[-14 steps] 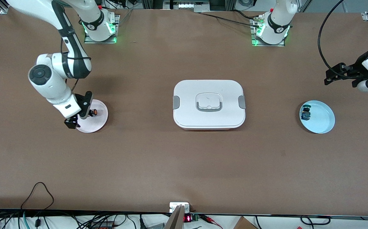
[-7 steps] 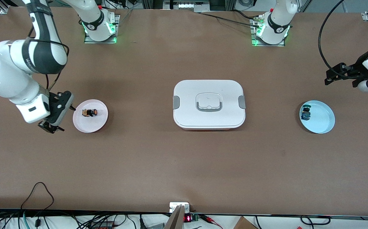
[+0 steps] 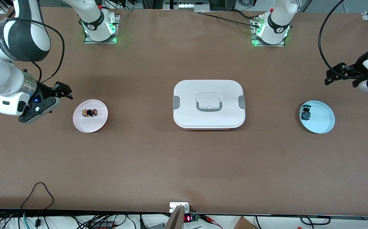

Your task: Transfer orange switch to right arm and place

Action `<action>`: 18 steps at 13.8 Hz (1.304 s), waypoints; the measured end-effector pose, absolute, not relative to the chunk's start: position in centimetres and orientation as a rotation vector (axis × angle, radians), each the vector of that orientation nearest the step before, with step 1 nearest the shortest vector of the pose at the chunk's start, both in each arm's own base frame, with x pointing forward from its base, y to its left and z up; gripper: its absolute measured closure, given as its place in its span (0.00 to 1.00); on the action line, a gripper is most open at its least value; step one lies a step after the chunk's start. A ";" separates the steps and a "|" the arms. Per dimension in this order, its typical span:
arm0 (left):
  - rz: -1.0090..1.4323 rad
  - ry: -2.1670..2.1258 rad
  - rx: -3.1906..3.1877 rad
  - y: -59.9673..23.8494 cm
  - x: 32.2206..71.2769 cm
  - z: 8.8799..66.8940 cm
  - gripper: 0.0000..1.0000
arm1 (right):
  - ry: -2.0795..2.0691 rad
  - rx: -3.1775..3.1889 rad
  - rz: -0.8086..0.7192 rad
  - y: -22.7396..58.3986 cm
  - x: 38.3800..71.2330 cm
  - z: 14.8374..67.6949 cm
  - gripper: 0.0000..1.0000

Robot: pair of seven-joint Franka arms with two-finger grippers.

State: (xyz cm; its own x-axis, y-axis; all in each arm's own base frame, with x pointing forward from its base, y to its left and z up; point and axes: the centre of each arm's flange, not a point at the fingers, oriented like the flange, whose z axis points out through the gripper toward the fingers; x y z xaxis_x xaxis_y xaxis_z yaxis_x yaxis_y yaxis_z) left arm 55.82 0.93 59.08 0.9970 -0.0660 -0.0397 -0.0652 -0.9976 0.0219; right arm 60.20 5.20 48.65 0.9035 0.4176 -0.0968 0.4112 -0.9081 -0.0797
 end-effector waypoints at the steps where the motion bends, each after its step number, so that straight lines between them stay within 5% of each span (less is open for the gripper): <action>1: -0.063 -0.103 3.119 0.9 55.8 59.1 0.00 | -0.503 -3.036 0.225 5.3 59.8 49.4 0.00; 4: -0.062 -0.103 3.119 0.9 55.8 59.1 0.00 | -0.306 -3.060 0.314 5.7 58.7 52.1 0.00; 12: -0.061 -0.103 3.119 0.9 55.8 59.1 0.00 | 0.046 -3.099 0.210 -4.8 58.6 56.4 0.00; 18: -0.061 -0.105 3.119 0.9 55.8 59.1 0.00 | -0.031 -3.201 0.117 -0.9 58.7 56.4 0.00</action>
State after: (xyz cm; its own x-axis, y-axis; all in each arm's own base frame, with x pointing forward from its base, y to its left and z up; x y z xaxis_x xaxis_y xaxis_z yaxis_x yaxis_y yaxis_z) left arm 55.83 0.85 59.14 0.9970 -0.0675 -0.0383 -0.0668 -0.9975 0.0215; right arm 58.69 -0.87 56.45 0.9972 0.0173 -0.0733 0.0218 -0.9979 0.0610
